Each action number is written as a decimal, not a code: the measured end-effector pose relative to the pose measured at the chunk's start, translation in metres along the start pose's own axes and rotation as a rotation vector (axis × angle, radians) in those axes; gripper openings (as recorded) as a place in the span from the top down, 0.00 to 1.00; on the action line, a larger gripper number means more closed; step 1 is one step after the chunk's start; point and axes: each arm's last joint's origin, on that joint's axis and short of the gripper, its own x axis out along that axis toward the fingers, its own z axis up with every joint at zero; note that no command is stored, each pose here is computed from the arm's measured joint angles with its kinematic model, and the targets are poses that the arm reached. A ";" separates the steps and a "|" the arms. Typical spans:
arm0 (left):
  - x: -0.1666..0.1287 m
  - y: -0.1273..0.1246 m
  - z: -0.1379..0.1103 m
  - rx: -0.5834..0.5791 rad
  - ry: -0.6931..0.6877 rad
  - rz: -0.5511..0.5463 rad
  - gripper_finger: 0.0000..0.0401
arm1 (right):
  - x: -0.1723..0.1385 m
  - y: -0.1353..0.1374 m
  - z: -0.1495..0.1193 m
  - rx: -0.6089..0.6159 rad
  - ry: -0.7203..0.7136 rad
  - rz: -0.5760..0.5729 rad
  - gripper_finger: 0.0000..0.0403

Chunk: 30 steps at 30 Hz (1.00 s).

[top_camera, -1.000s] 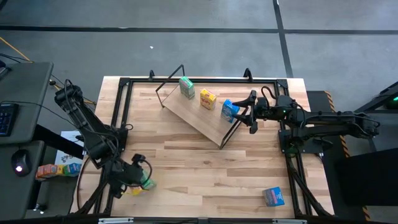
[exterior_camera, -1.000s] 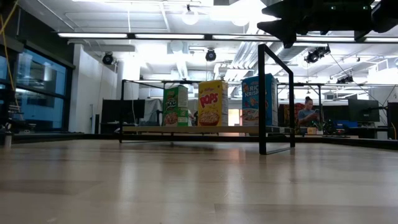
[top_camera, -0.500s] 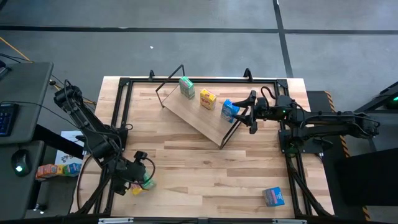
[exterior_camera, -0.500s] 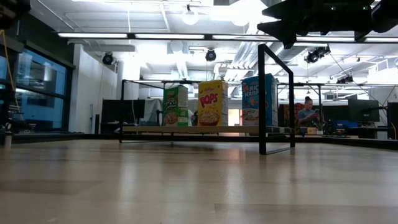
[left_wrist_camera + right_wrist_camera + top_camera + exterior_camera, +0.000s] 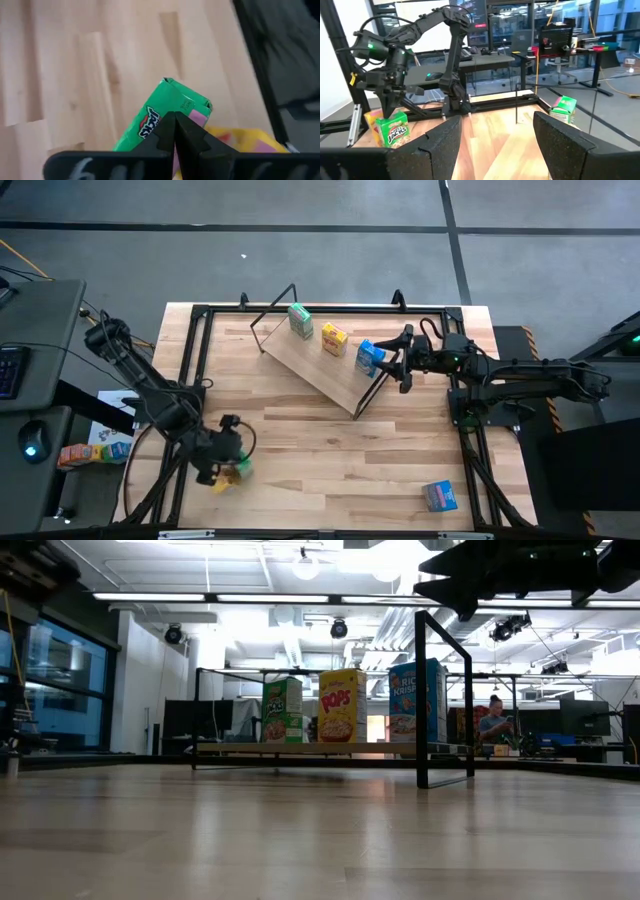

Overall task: Stack cereal on shelf
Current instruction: Put the green cereal box on the shelf aligned with the other green cereal box

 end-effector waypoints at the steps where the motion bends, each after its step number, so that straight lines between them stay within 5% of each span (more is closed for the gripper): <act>1: 0.000 0.002 0.001 -0.011 -0.004 0.011 1.00 | 0.000 0.000 0.000 0.000 0.004 0.000 0.40; 6: 0.002 0.008 0.003 0.003 -0.023 0.066 1.00 | 0.000 0.000 -0.001 0.001 0.011 -0.001 0.40; 30: -0.002 -0.009 -0.006 -0.027 -0.001 -0.013 1.00 | 0.000 0.000 -0.001 0.001 0.012 0.000 0.40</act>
